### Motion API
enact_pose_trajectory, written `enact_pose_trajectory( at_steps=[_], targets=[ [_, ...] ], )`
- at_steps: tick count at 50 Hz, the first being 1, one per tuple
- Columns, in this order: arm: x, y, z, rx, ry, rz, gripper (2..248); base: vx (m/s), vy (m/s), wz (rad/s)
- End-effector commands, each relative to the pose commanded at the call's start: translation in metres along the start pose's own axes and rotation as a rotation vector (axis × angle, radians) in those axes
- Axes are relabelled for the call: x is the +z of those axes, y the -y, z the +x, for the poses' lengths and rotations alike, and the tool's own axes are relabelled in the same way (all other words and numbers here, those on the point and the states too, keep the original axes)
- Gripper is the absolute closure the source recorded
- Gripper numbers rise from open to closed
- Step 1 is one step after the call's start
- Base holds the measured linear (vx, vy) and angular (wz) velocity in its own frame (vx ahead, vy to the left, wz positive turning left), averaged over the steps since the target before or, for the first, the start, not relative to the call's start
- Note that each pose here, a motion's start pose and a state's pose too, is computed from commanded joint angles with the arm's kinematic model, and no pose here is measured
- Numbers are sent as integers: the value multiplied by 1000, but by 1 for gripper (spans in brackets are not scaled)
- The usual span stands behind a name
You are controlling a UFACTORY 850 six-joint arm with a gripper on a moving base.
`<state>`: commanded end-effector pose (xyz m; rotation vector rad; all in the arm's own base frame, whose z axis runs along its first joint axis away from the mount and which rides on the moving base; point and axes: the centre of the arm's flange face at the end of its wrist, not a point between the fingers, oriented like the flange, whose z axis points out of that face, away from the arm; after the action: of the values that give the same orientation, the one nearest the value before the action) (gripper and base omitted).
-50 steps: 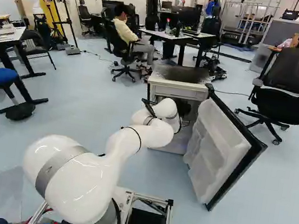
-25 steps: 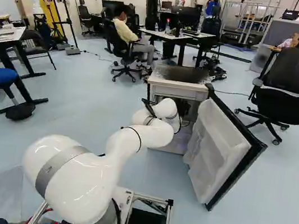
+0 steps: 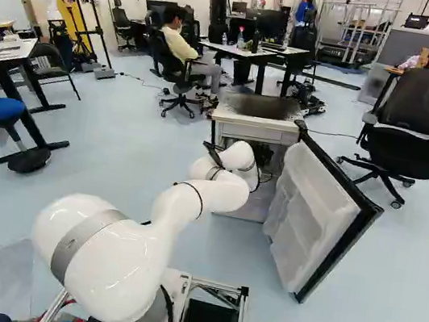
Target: Grab a drink from the fridge
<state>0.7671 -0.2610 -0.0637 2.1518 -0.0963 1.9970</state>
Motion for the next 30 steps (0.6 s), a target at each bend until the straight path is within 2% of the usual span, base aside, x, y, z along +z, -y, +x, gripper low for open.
enact_pose_trajectory(
  at_steps=[30],
  targets=[
    [-6, -5, -3, 7, 40, -3, 158, 0, 0, 0]
  ],
)
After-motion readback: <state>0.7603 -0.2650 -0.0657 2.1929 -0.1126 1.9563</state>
